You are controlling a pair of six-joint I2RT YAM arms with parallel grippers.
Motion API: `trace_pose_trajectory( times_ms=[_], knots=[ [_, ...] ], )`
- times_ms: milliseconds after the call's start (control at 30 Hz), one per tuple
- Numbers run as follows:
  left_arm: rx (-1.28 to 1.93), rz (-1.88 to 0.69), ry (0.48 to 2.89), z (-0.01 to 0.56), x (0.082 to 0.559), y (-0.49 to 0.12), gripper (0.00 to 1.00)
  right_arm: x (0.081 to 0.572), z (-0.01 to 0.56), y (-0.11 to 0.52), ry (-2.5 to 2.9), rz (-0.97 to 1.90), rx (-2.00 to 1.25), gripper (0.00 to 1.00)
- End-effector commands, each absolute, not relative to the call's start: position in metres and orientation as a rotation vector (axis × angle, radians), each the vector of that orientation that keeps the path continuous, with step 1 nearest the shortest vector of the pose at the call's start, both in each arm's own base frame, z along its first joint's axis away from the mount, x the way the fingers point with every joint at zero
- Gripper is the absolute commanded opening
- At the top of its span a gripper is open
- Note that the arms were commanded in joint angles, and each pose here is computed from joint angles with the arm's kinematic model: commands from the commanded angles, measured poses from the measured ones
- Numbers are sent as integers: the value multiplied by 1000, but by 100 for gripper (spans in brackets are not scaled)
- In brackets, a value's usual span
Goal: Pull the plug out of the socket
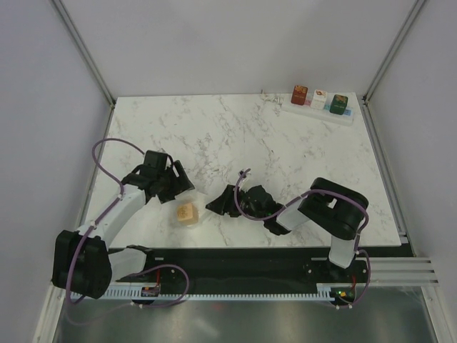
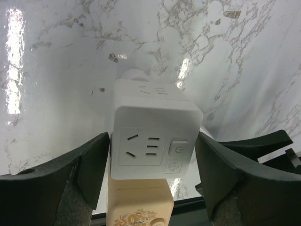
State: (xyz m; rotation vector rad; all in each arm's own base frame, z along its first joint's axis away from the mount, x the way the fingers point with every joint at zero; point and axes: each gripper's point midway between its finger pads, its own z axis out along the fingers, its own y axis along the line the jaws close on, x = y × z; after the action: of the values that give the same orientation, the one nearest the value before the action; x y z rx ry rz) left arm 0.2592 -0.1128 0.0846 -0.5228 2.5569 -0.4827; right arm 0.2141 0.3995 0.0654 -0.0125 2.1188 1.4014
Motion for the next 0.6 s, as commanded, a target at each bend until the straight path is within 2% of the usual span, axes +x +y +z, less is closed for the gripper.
trace_pose_trajectory(
  times_ms=[0, 100, 200, 467, 500, 567],
  knots=[
    [-473, -524, 2541, 87, 257, -118, 79, 220, 69, 403, 2075, 1432, 66, 72],
    [-472, -525, 2546, 85, 256, -118, 73, 221, 66, 402, 2086, 1417, 87, 70],
    [-469, -542, 2552, 84, 253, -120, 62, 224, 58, 402, 2113, 1384, 102, 65],
    [-461, -563, 2551, 83, 248, -123, 48, 224, 47, 413, 2110, 1436, 95, 59],
    [-458, -564, 2552, 83, 247, -123, 40, 223, 48, 416, 2101, 1452, 89, 59],
    [-458, -568, 2554, 82, 246, -123, 30, 223, 48, 418, 2097, 1458, 78, 59]
  ],
)
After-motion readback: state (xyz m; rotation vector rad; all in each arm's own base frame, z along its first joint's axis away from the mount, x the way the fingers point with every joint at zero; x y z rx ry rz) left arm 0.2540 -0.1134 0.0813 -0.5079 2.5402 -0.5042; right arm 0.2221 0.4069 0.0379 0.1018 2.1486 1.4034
